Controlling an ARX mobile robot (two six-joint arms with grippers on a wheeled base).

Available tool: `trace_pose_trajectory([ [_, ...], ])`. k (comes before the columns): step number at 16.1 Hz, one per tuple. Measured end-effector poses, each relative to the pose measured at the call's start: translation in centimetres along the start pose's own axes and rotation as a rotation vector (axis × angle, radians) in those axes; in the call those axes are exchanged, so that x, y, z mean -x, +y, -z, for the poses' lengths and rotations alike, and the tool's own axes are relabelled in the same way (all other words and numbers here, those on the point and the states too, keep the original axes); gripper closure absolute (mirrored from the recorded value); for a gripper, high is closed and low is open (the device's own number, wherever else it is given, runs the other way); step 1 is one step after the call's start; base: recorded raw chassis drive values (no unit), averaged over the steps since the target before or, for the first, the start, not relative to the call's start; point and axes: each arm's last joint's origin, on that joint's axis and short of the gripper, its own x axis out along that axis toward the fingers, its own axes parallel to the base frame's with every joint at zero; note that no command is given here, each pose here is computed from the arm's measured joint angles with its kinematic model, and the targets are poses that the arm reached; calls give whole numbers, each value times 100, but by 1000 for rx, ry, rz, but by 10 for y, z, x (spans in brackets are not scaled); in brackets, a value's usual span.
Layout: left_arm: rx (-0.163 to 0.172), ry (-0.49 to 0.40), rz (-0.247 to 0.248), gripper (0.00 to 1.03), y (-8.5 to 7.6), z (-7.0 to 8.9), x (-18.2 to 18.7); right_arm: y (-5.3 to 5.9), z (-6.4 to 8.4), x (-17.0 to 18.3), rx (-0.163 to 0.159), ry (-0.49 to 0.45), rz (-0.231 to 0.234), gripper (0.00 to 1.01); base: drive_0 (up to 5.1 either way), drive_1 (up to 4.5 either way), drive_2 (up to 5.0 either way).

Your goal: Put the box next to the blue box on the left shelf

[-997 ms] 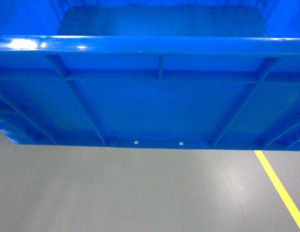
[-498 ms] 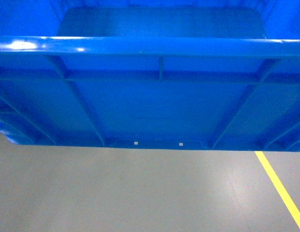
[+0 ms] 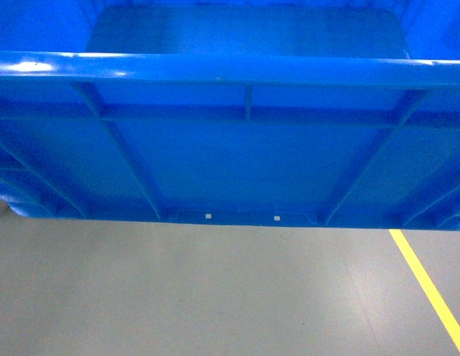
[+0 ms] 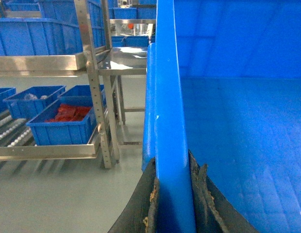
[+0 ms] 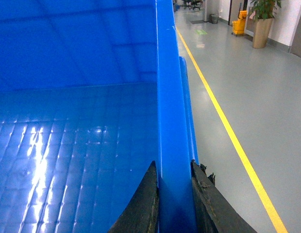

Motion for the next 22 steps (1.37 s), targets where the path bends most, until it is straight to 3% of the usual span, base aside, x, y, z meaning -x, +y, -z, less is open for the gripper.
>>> trace_pose_trajectory([
  [22, -1, 8, -1, 92, 0, 1, 0, 0, 0, 0, 0, 1, -1, 90, 1, 399, -397],
])
